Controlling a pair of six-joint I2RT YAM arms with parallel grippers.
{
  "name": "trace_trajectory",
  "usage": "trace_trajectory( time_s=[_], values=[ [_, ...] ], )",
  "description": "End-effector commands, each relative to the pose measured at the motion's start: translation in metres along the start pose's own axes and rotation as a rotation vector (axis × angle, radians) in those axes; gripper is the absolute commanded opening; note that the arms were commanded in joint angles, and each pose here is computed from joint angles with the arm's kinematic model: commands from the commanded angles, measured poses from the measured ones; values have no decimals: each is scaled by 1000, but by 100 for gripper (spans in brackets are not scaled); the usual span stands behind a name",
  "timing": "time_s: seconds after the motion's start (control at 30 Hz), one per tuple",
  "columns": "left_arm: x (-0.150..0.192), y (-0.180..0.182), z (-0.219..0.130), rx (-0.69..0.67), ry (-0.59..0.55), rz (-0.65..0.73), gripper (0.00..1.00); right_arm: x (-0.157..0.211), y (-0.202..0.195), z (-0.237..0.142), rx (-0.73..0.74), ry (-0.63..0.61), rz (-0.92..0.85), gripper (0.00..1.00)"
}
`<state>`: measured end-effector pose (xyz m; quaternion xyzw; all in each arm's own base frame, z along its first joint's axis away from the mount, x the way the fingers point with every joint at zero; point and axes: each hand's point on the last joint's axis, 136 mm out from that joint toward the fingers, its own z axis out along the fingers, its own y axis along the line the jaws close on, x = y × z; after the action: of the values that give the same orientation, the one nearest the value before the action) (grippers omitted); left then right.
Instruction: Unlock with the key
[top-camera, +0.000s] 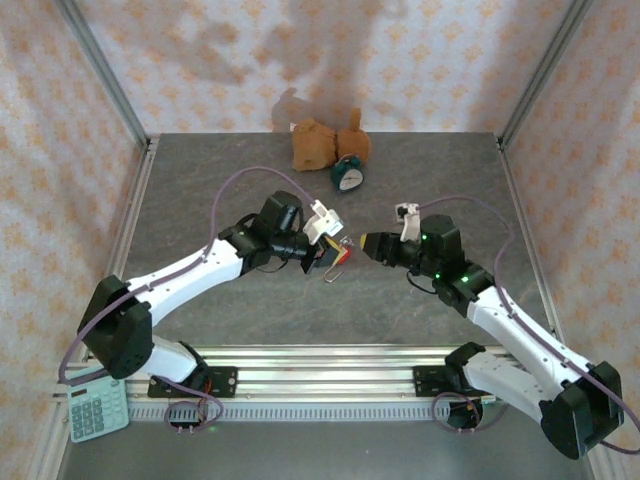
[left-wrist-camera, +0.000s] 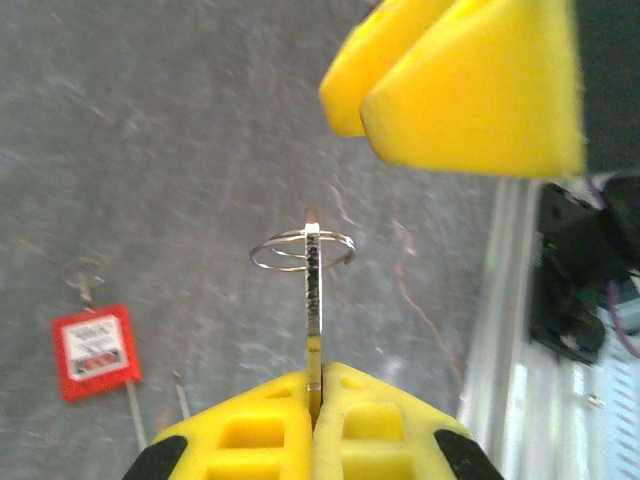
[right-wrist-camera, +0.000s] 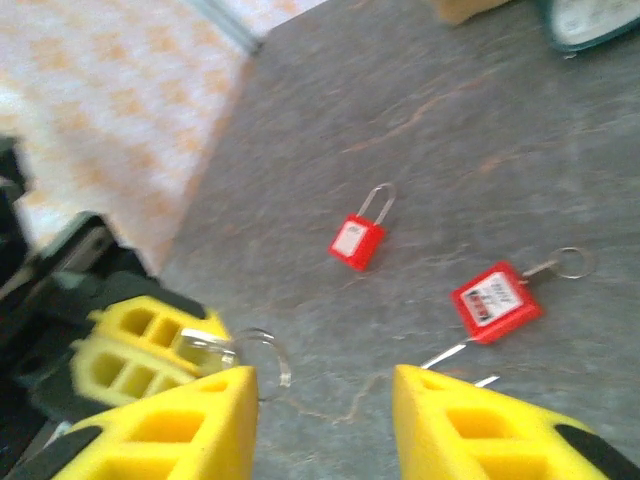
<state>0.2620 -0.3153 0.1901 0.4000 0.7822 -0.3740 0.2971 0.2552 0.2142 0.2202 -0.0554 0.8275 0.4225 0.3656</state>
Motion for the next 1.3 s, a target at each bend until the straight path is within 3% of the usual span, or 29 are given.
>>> trace_trajectory(
  time_s=[0.0, 0.4, 0.8, 1.03, 1.27],
  values=[
    [19, -25, 1, 182, 97, -109, 0, -12, 47, -3, -240, -19, -83, 43],
    [-5, -28, -5, 275, -19, -152, 0, 0, 43, 12, -263, 70, -76, 43],
    [-11, -24, -4, 316, -59, -196, 0, 0, 51, 12, -313, 75, -49, 27],
    [-13, -28, -6, 332, -64, -200, 0, 1, 51, 15, -318, 87, -48, 24],
    [-11, -26, -4, 331, -58, -217, 0, -4, 51, 12, -296, 68, -56, 10]
  ],
)
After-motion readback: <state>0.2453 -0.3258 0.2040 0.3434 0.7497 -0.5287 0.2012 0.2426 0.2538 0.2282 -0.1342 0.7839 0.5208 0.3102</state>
